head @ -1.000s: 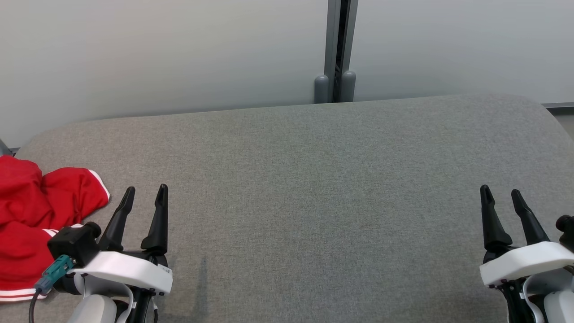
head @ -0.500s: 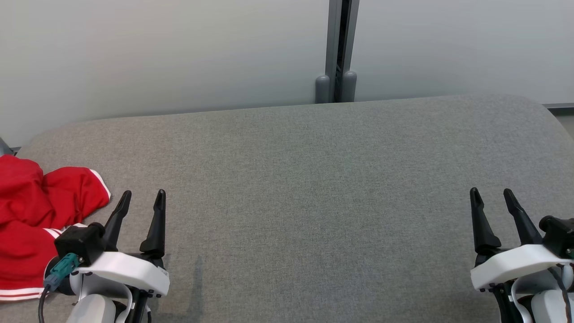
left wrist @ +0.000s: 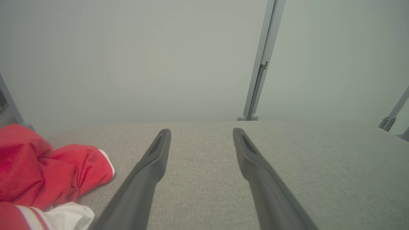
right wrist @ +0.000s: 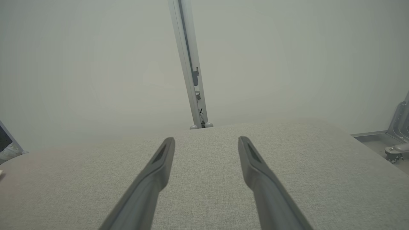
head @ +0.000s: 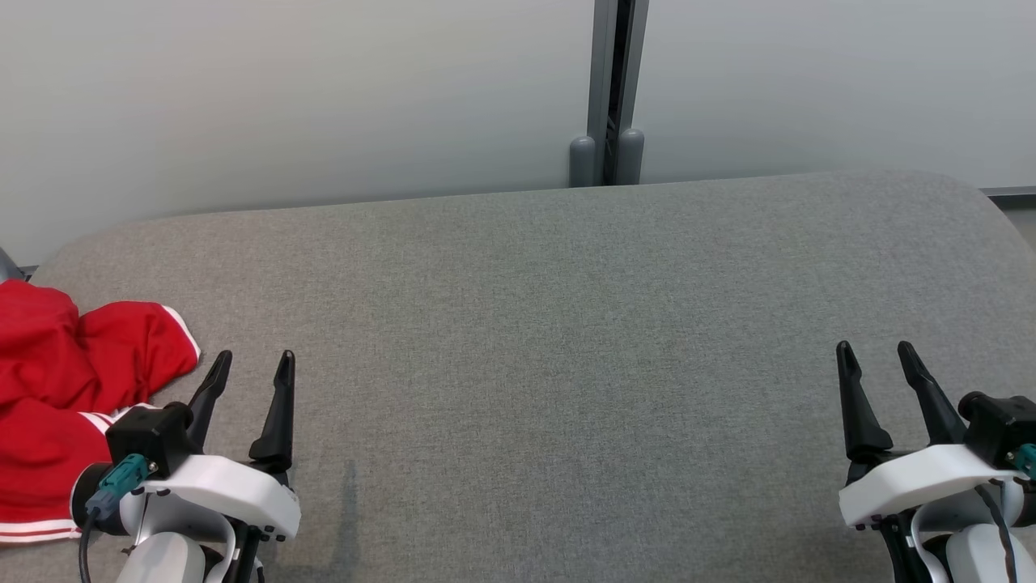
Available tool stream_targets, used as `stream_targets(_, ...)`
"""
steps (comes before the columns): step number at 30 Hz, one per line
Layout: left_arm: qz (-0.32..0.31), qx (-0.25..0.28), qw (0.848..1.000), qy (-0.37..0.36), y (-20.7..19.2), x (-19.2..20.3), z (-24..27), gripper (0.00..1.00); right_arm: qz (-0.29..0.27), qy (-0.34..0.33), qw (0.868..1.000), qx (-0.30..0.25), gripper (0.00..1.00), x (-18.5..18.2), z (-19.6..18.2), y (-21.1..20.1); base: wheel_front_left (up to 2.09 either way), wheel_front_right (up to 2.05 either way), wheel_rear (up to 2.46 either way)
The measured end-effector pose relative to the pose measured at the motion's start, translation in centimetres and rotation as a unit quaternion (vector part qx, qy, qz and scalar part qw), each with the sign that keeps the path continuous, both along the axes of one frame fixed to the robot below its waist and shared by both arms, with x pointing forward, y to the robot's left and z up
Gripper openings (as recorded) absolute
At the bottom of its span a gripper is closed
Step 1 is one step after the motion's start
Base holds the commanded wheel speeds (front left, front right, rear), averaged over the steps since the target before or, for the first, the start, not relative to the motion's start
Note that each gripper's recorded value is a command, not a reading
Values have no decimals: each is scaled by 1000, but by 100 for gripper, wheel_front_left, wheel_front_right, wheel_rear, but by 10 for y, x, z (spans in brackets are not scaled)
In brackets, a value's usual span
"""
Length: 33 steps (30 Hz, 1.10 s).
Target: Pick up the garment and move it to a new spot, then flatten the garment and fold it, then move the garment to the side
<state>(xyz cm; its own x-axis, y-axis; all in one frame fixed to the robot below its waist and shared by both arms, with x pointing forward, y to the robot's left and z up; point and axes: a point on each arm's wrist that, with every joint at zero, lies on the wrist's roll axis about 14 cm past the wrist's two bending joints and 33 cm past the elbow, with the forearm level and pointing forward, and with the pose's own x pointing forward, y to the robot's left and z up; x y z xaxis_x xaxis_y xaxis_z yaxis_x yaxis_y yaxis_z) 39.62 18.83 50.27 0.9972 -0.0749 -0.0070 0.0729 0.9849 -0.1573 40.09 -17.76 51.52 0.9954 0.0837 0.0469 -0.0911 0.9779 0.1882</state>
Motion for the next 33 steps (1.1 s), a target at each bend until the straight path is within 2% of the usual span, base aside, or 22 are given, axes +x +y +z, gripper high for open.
stream_targets(10, 9, 9, 1000, 13, 4, -1, -5, 100, 1, -6, 1000, -3, 100, -1, 1, 1, 0, 0, 0)
stream_targets(27, 13, 56, 998, -2, 10, -3, 1, 100, 19, -18, 999, -39, 100, 0, 3, 13, 0, 0, 0)
stream_targets(33, 35, 49, 998, -6, 25, -9, 4, 100, 36, -23, 999, -34, 100, 5, 5, 26, 0, 0, 0)
